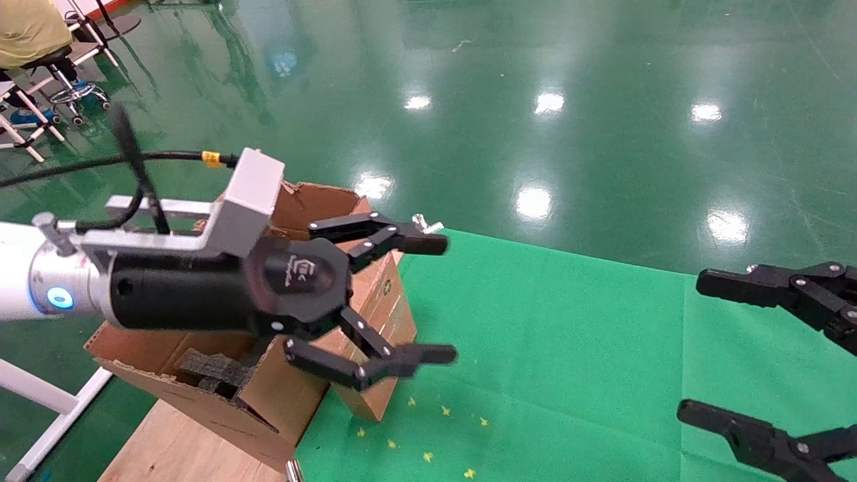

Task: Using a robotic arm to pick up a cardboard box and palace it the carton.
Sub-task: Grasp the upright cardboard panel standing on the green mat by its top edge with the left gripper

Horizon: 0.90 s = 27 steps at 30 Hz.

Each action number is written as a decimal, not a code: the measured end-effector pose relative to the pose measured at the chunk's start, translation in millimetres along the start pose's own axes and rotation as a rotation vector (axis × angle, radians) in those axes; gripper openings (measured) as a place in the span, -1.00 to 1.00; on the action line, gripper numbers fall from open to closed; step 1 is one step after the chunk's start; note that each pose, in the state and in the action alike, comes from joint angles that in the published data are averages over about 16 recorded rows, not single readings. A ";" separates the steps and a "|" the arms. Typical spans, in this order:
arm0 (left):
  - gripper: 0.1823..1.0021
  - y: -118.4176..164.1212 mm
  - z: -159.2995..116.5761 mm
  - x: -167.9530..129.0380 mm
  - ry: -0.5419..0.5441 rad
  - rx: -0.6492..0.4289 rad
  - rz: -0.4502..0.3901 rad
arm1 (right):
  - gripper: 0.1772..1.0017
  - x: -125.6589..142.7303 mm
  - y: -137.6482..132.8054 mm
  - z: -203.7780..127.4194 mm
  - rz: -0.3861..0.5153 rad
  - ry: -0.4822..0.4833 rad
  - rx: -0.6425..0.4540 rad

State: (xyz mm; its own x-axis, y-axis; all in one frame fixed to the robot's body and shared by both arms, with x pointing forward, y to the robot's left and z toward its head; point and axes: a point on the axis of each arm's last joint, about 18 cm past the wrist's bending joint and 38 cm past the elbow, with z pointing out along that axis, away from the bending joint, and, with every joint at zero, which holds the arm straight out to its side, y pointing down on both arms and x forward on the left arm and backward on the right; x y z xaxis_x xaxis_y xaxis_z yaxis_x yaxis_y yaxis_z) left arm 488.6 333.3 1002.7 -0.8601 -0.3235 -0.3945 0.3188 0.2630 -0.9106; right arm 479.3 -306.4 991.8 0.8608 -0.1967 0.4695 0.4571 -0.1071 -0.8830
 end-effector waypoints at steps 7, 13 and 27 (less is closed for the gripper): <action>1.00 5.0 -19.3 -13.8 -0.112 -0.160 -0.114 | 0.41 0.0 0.0 0.0 0.000 0.000 0.000; 1.00 7.7 -30.8 -20.0 -0.190 -0.247 -0.196 | 0.09 0.0 0.0 0.0 0.000 0.000 0.000; 1.00 16.0 -31.3 -29.2 -0.250 -0.391 -0.317 | -0.63 0.1 0.0 -0.1 0.000 0.001 0.000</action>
State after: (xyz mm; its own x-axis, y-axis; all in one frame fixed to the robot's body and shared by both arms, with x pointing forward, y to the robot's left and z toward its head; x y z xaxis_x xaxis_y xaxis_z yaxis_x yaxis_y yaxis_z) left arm 506.4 375.4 1003.4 -0.7539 -0.6347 -0.1695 -0.1520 0.4196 -0.8949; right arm 479.3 -306.5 991.9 0.8607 -0.1972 0.4693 0.4570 -0.1066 -0.8830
